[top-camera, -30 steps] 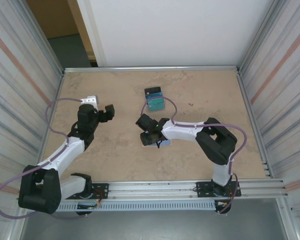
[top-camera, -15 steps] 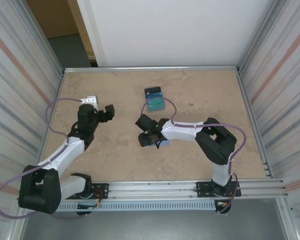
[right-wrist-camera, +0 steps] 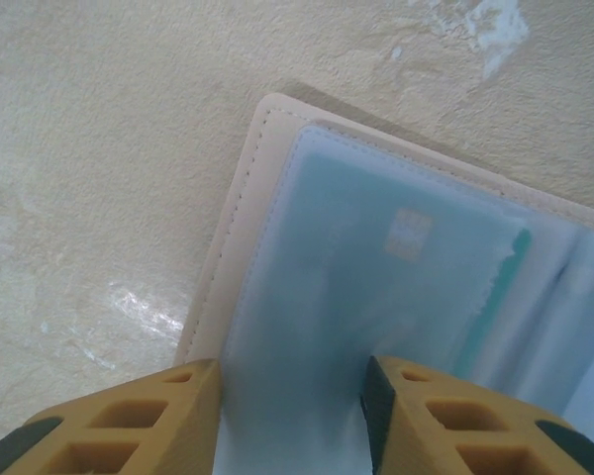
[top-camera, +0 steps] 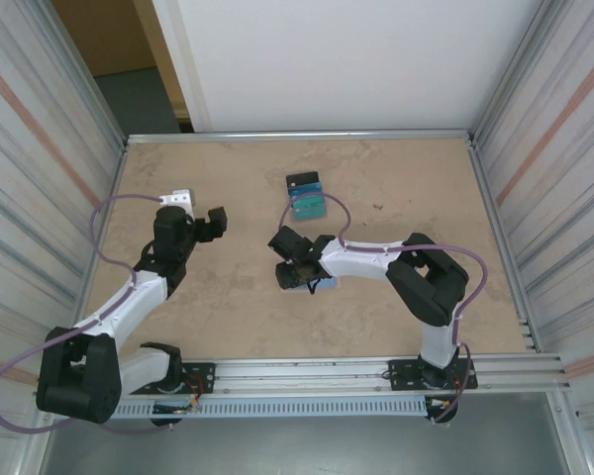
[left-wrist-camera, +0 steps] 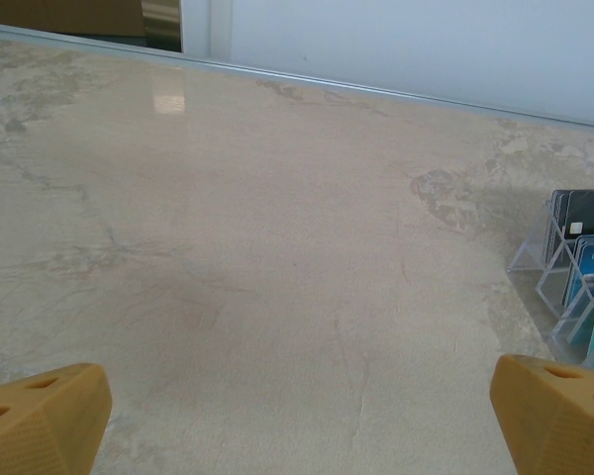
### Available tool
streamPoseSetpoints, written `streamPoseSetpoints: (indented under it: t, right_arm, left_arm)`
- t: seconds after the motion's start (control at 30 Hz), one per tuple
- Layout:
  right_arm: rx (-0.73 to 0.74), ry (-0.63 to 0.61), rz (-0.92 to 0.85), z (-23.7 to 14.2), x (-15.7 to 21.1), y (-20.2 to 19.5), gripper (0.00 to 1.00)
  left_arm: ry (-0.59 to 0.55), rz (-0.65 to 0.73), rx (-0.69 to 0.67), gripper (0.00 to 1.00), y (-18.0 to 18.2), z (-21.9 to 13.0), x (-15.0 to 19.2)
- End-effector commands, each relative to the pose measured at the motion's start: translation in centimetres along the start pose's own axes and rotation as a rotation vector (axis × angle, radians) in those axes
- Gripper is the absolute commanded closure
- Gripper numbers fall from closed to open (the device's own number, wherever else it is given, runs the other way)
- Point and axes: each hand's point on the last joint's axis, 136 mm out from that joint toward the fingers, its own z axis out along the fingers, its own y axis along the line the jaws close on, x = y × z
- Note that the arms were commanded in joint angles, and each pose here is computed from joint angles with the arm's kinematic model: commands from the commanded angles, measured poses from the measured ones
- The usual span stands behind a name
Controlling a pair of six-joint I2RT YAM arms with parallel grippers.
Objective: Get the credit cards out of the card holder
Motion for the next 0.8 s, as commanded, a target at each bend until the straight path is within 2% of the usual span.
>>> streamPoseSetpoints:
  t: [0.0,0.23,0.4,0.6,0.77]
  right_arm:
    - [0.004,0.076,0.043,1.1,2.2,-1.4,0.62]
    - [-0.04,0.032,0.071,0.1,1.2,-1.6,0.74]
    - [-0.058,0.004,0.058,-1.0,0.4,-1.4,0.84]
    - [-0.12,-0.034,0.032,-2.3,0.3,-0.5,0.88]
    - [-0.105,-0.05,0.042,-2.9,0.6,-1.2,0.87]
  left_arm:
    - [-0.045,-0.014,0.014,0.01,-0.3,-0.7,-2.0]
    - [-0.065,0.004,0.021,0.01,-0.8,-1.3,-2.6]
    - [-0.094,0.09,0.025,0.01,-2.2,-1.9,-3.3]
    - [-0.143,0.207,0.047,0.01,-5.3,-2.9,-3.5]
    - [-0.142,0.267,0.074,0.01,-7.6,-3.4,-2.5]
